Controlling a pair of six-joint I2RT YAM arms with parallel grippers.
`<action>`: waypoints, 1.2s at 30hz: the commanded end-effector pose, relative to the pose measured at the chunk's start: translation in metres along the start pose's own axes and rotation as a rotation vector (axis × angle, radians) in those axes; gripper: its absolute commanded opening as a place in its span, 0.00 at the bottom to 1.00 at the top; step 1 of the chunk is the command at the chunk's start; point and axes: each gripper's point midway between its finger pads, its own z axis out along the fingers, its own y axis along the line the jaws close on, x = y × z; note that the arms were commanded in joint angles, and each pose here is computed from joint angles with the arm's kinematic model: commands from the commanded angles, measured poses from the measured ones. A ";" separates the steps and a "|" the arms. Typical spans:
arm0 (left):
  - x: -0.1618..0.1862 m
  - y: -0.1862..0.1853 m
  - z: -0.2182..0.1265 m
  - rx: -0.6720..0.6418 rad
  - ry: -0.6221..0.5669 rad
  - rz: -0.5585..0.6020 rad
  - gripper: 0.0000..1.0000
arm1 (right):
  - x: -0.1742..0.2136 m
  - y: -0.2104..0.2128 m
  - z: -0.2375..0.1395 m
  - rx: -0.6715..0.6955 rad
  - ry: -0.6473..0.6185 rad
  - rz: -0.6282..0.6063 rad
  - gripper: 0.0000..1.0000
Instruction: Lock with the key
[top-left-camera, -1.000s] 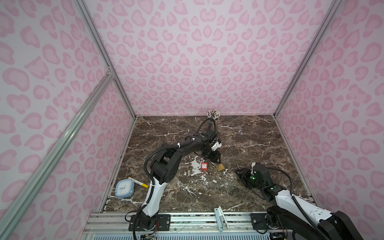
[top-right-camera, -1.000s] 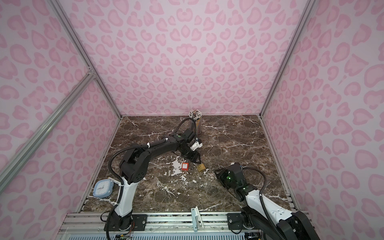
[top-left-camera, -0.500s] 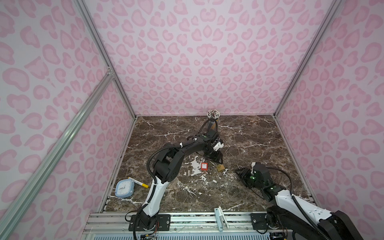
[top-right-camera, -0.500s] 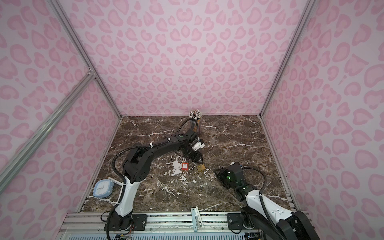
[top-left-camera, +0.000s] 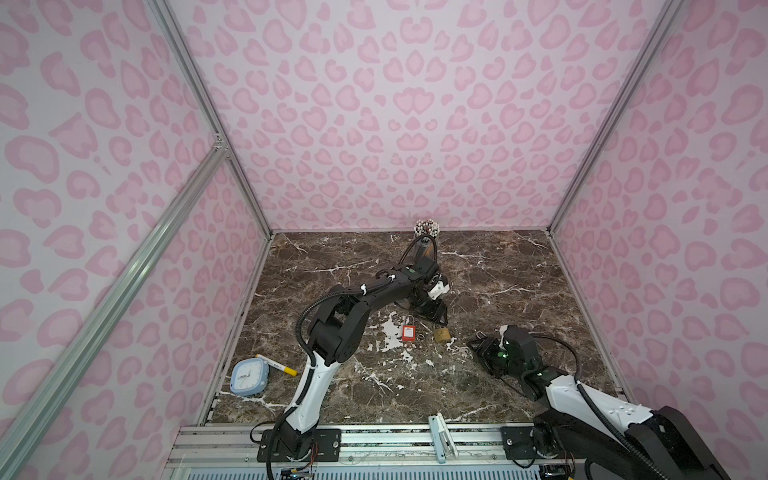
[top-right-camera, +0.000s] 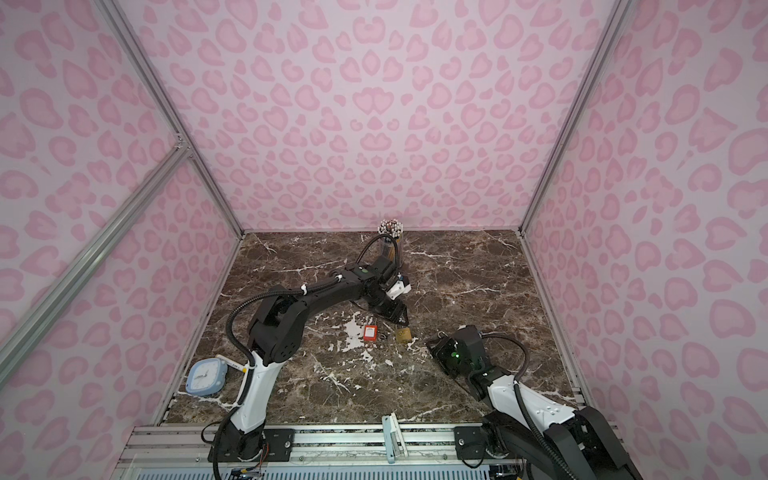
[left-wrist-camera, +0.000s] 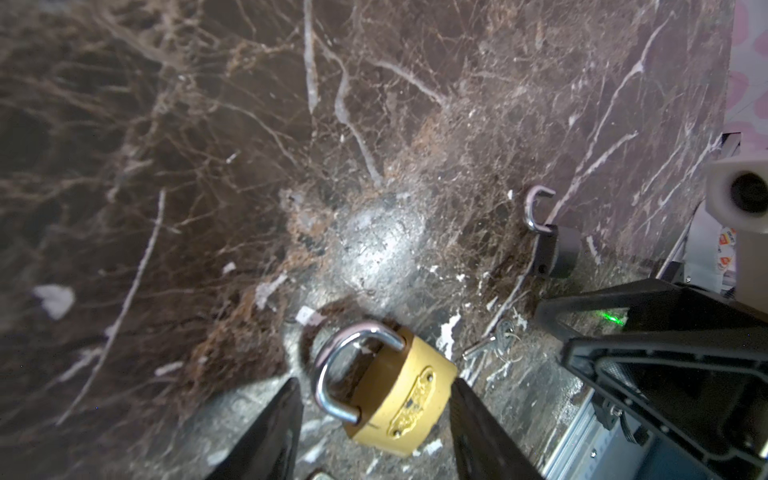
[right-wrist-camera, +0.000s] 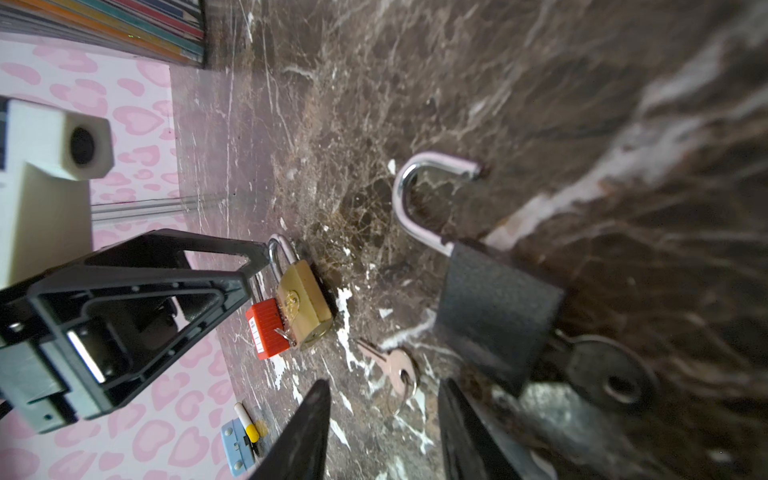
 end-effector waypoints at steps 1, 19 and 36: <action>-0.011 -0.013 -0.029 -0.018 -0.064 0.041 0.59 | 0.003 0.009 0.003 -0.030 0.031 0.000 0.45; -0.015 -0.015 -0.064 -0.050 -0.124 0.048 0.59 | -0.021 0.020 -0.012 -0.034 -0.082 -0.022 0.46; -0.012 -0.008 -0.076 -0.058 -0.148 0.029 0.59 | 0.001 0.021 -0.004 0.456 0.185 -0.639 0.35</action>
